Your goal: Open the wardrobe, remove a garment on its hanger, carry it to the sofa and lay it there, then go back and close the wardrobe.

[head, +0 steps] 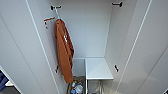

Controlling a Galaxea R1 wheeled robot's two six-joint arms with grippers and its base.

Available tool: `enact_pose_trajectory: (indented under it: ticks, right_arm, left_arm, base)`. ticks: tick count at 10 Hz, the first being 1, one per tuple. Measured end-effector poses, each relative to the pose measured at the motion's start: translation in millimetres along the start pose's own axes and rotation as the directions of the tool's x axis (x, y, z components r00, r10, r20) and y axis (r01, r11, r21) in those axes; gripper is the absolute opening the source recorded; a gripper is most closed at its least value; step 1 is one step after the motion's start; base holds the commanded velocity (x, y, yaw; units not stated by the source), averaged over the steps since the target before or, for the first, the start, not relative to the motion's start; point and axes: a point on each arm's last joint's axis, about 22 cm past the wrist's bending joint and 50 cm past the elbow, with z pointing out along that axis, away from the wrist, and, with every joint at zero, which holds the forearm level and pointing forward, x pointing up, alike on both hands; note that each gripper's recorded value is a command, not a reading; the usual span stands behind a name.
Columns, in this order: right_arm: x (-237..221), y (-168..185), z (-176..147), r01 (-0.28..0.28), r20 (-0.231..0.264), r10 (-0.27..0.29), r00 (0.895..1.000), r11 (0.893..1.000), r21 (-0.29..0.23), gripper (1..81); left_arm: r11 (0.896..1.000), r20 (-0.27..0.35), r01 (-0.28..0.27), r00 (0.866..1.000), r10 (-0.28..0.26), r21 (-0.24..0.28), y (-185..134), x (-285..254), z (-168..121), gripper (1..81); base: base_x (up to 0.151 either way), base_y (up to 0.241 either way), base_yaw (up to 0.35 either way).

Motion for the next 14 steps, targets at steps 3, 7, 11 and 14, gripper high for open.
enact_pose_trajectory:
  ticks: [3,7,11,14]
  right_arm:
    - [-46.3,-60.6,3.8,-0.032,0.146,0.02,0.989,0.996,0.08,81.1]
    - [-150.1,-177.1,-17.7,-0.088,0.382,-0.02,0.924,0.961,0.264,81.1]
    - [-307.7,-342.1,-77.9,-0.173,0.572,-0.204,0.794,0.828,0.534,81.1]
    - [-370.3,-358.1,-77.0,-0.14,0.577,-0.287,0.764,0.8,0.583,81.1]
  left_arm:
    - [0.996,0.096,0.018,0.995,-0.01,-0.091,80.1,-18.8,37.5,81.1]
    - [0.975,0.211,0.003,0.977,0.045,-0.222,193.2,-74.7,81.0,81.1]
    - [0.942,0.279,-0.021,0.953,0.121,-0.336,285.6,-144.1,108.4,81.1]
    - [0.906,0.401,-0.055,0.884,0.24,-0.421,350.0,-256.3,117.3,81.1]
  base:
    - [0.0,0.0,0.0]
    - [0.0,0.0,0.0]
    - [0.0,0.0,0.0]
    - [0.0,0.0,0.0]
